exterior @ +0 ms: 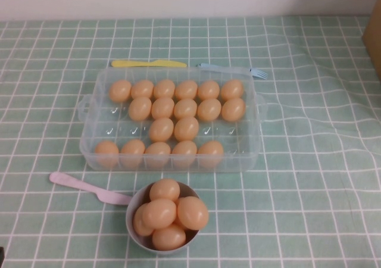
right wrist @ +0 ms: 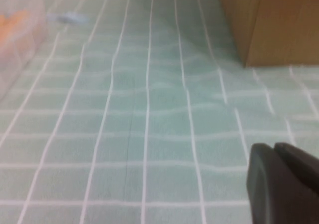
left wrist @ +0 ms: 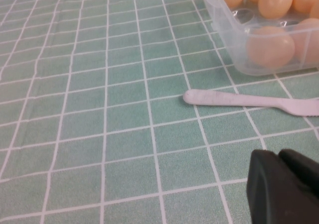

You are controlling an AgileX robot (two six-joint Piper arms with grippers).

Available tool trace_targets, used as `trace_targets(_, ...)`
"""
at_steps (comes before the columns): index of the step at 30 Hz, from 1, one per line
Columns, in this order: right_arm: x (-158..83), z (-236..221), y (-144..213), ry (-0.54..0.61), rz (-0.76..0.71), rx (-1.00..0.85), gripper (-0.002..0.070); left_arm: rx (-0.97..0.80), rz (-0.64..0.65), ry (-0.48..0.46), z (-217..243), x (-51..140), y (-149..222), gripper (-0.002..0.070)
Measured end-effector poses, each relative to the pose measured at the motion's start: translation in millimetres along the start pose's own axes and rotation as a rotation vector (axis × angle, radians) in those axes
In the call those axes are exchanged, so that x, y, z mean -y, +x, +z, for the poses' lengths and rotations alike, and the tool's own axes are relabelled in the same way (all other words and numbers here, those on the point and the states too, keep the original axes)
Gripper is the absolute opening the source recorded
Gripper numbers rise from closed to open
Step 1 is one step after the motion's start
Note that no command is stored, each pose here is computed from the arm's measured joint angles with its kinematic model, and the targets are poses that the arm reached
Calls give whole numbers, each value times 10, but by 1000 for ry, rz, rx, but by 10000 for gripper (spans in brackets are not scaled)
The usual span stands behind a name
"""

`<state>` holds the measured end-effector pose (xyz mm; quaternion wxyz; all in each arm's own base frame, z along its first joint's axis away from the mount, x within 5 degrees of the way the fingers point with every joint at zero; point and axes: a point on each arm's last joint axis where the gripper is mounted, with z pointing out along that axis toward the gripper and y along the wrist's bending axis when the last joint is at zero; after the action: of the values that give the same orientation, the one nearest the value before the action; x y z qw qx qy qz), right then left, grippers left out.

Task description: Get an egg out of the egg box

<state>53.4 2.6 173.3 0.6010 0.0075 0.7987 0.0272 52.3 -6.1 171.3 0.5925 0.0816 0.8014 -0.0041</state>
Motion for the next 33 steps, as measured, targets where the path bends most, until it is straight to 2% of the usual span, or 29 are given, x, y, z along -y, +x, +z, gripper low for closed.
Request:
trace_targets(4, -2, -1, 41, -2, 6, -45, -18, 0, 0, 0, 0, 0, 0, -4)
trace_targets(33, -3, -1, 43, -3, 8, -47, -18, 0, 0, 0, 0, 0, 0, -4)
